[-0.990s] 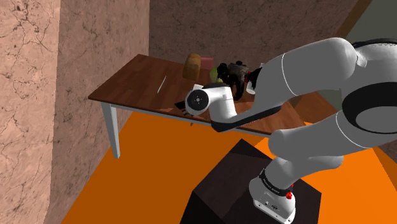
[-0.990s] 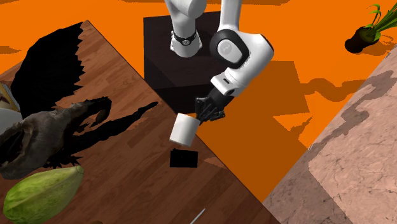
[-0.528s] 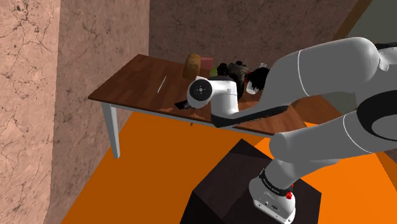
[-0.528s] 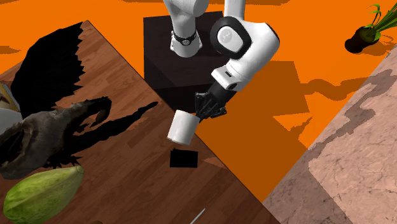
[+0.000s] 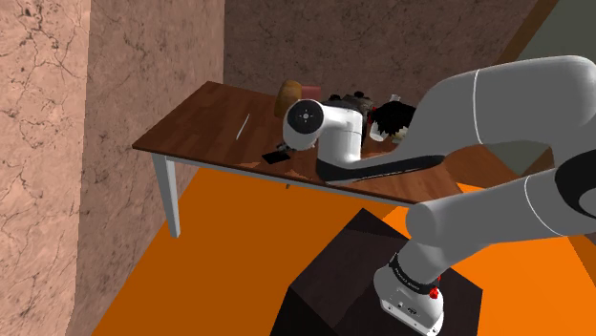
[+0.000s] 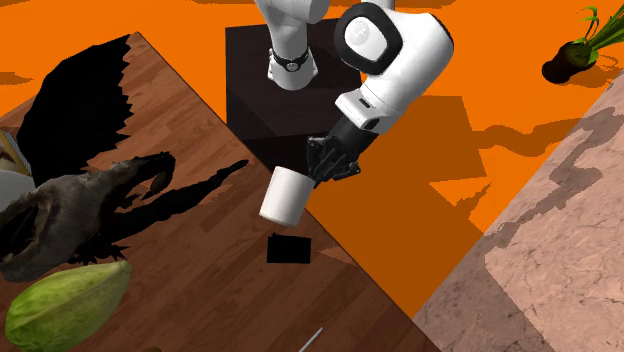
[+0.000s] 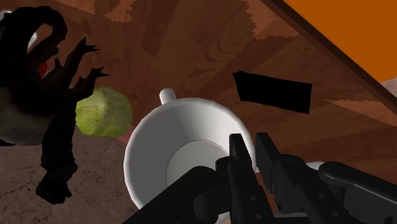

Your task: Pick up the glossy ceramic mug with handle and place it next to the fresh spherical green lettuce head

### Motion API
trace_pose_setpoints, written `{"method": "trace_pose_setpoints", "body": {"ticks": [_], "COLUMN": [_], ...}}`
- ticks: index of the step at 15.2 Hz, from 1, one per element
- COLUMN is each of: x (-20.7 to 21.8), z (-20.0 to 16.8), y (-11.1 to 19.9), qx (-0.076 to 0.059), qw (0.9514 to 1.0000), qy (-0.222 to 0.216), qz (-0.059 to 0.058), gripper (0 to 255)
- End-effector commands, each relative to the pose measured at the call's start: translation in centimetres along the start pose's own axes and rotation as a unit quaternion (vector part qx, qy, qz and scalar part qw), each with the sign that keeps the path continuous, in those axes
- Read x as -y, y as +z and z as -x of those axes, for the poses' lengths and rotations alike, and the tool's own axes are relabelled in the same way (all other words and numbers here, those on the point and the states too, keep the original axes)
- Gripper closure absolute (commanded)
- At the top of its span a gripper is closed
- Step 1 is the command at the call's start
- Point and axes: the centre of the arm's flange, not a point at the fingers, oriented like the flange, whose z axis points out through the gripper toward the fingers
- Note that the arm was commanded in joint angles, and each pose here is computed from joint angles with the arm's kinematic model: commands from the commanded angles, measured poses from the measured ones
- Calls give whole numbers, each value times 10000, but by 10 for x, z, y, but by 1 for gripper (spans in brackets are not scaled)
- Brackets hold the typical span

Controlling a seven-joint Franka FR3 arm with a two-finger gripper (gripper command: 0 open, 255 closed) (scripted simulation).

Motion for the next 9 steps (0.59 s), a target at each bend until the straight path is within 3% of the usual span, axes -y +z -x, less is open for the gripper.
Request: {"method": "trace_pose_setpoints", "body": {"ticks": [1, 9], "x": [-7, -27], "z": [-5, -29], "y": [-6, -34], "qx": [1, 1], "qw": [10000, 10000], "qy": [-1, -1], "qz": [-2, -2], "gripper": [255, 255]}}
